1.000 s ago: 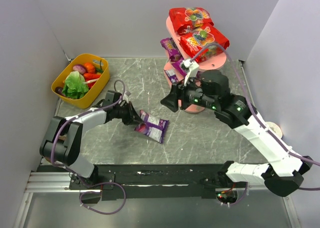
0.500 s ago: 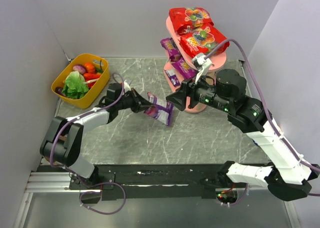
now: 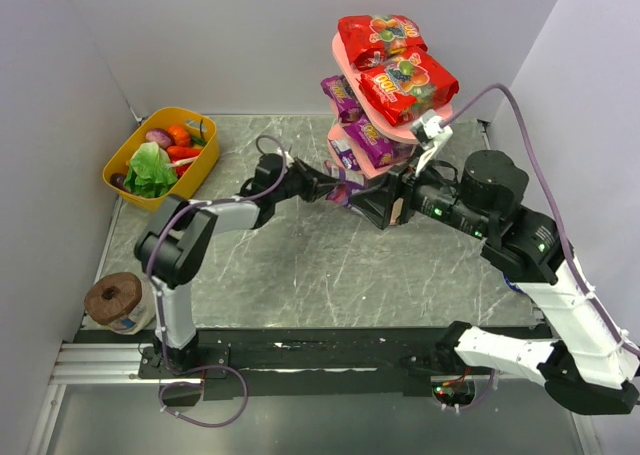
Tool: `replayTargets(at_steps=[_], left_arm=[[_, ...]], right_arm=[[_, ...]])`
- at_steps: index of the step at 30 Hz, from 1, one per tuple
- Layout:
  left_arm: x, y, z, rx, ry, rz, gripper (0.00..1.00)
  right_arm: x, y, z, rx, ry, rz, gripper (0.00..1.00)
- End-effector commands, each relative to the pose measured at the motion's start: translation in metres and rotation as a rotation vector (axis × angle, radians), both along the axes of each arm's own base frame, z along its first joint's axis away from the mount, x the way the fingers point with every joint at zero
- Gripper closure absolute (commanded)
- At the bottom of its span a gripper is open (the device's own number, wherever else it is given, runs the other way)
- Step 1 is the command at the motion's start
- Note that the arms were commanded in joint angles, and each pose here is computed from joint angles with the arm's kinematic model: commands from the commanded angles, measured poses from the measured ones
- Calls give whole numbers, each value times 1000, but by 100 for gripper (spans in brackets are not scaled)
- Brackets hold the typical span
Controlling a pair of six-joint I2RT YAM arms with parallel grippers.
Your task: Place and organize the candy bags onto the shelf
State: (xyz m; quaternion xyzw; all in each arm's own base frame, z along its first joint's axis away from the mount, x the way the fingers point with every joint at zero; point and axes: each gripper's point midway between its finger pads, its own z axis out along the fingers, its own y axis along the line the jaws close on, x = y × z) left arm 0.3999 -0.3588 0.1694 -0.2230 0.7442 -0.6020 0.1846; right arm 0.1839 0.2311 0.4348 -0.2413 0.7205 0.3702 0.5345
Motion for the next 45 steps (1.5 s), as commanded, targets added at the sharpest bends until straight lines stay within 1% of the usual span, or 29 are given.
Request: replayTargets(at_steps=[1, 3, 4, 5, 6, 7, 10, 12, 13, 15, 23, 28, 35, 37, 41, 43, 44, 45], left_arm=[[34, -26, 53, -128, -118, 99, 99], [43, -37, 39, -101, -119, 119, 99], [51, -45, 54, -109, -152, 121, 99], [54, -56, 40, -70, -148, 112, 99], [60, -63, 47, -62, -158, 113, 99], [66, -69, 35, -39, -146, 128, 99], [69, -85, 26, -23, -128, 137, 99], [65, -91, 5, -34, -65, 143, 99], [65, -92, 2, -48, -56, 156, 99], [57, -94, -19, -53, 20, 170, 99], [31, -100, -68, -58, 240, 207, 99], [26, -100, -89, -73, 314, 216, 97], [25, -98, -105, -80, 384, 240, 92], [25, -98, -111, -69, 397, 246, 89], [26, -99, -114, -70, 407, 241, 87], [27, -100, -111, -68, 400, 237, 85], [26, -101, -111, -59, 391, 231, 83], [26, -101, -109, -53, 384, 229, 76]], right_arm=[[-9, -10, 16, 28, -46, -5, 31], [-11, -11, 16, 27, -42, -2, 30], [-11, -12, 15, 24, -39, -4, 30], [-11, -13, 14, 18, -38, -9, 30], [-11, -15, 14, 12, -41, -13, 30], [-10, -15, 13, 6, -42, -18, 30], [-10, -20, 13, -14, -51, -29, 30], [-9, -23, 14, -22, -56, -42, 30], [-9, -23, 14, -24, -59, -41, 29], [-9, -24, 14, -27, -59, -46, 29], [-7, -23, 8, -36, -44, -47, 29], [-7, -22, 7, -39, -41, -46, 28], [-6, -23, 3, -47, -38, -53, 28], [-5, -24, 2, -50, -41, -58, 28], [-4, -26, 1, -57, -42, -66, 27], [-4, -26, 1, -58, -45, -68, 27], [-3, -26, 0, -60, -43, -70, 27], [-3, -26, 0, -59, -42, -71, 27]])
